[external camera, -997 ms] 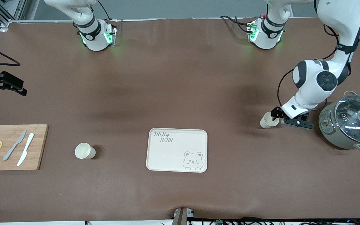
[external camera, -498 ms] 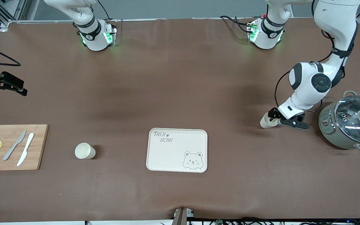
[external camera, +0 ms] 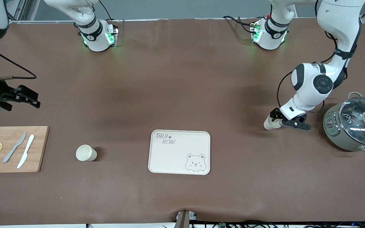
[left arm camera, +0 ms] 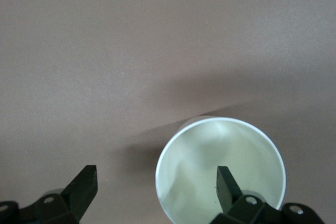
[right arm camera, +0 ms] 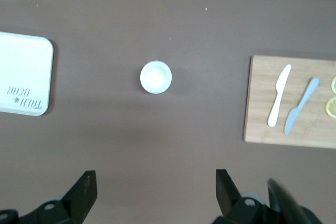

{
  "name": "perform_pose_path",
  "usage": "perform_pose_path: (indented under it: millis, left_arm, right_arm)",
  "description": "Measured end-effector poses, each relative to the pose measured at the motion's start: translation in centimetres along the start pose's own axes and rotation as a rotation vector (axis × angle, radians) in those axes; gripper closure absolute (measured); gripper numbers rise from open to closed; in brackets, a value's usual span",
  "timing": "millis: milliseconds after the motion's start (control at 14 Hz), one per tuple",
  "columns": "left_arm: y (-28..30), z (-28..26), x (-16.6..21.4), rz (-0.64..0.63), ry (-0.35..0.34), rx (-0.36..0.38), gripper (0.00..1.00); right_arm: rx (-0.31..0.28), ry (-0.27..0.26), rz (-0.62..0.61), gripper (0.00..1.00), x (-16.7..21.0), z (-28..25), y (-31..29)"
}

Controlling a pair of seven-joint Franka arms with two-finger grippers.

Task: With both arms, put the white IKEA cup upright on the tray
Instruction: 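Reach the right gripper toward the second white cup by the board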

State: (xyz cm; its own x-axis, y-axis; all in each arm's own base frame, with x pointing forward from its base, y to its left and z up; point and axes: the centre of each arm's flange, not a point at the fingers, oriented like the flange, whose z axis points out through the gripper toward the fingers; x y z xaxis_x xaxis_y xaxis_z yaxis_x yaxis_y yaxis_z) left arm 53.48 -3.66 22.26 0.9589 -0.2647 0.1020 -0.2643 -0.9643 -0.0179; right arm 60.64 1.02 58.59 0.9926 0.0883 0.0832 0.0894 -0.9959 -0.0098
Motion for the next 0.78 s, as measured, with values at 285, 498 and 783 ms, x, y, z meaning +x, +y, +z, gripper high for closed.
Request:
perform_pose_path:
  millis: [285, 498, 783]
  left_arm:
    - [0.1, 0.2, -0.2, 0.000, -0.006, -0.001, 0.00]
    - [0.0, 0.4, -0.3, -0.018, -0.009, -0.002, 0.28]
    - [0.1, 0.5, -0.4, -0.024, -0.012, -0.003, 0.70]
  right_arm:
    - [-0.004, 0.021, 0.002, 0.00, 1.2, 4.6, 0.2]
    - [-0.005, 0.025, 0.002, 0.00, 2.3, 7.6, 0.3]
    - [-0.009, 0.051, 0.001, 0.00, 3.0, 11.9, 0.3]
